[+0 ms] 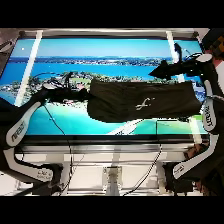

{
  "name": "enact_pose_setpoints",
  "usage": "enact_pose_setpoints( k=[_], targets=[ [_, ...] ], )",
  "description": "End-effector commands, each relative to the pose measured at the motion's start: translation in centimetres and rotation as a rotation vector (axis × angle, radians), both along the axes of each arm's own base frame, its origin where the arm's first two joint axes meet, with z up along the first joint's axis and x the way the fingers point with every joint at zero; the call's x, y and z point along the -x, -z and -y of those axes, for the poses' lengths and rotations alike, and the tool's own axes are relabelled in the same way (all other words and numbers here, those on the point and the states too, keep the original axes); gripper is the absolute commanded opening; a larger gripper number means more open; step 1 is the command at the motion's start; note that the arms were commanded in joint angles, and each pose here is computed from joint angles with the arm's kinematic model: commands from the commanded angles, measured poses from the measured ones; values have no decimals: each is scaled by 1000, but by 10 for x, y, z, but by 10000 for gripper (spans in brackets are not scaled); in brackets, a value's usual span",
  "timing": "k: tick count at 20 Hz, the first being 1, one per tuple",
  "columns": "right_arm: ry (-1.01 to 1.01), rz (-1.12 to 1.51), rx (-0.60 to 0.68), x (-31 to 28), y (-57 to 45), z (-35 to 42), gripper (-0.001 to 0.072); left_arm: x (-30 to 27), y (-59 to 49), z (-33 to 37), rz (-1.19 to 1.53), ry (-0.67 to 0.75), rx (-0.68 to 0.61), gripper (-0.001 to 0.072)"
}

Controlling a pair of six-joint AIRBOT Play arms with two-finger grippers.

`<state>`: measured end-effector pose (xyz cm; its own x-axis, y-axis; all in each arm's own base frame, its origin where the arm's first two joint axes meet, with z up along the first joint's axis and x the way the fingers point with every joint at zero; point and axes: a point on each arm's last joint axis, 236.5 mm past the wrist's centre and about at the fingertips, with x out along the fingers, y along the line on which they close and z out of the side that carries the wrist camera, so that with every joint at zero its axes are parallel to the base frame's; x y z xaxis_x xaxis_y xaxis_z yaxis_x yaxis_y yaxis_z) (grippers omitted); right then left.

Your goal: Fold the clothes and pants, and hang the long-sleeved shirts on hangers.

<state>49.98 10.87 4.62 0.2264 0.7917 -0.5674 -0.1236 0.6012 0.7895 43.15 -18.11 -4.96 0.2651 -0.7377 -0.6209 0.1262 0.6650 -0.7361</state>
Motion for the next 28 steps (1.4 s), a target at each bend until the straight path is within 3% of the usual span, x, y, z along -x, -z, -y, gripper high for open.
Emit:
enact_pose_setpoints(
  k=[1,8,12,17,22,26,28],
  targets=[
    [-68,-60,4,8,26,-38,16,2,-7,-63,14,-50,-188,19],
    [-212,-137,16,39,67,-150,14,-4,-101,-157,171,-274,-245,18],
    [-263,-177,-11,68,91,-238,13,11,-135,-185,155,-261,-380,19],
    [-68,-290,-187,63,105,-327,12,21,-179,-182,148,-212,-408,19],
    [235,-367,-175,24,129,-330,12,19,-203,-165,186,-185,-403,19],
    [235,-324,-140,16,125,-315,11,13,-207,-136,196,-175,-374,19],
    [264,-163,-17,-12,107,-275,11,15,-207,-115,202,-132,-367,19]
  ],
)
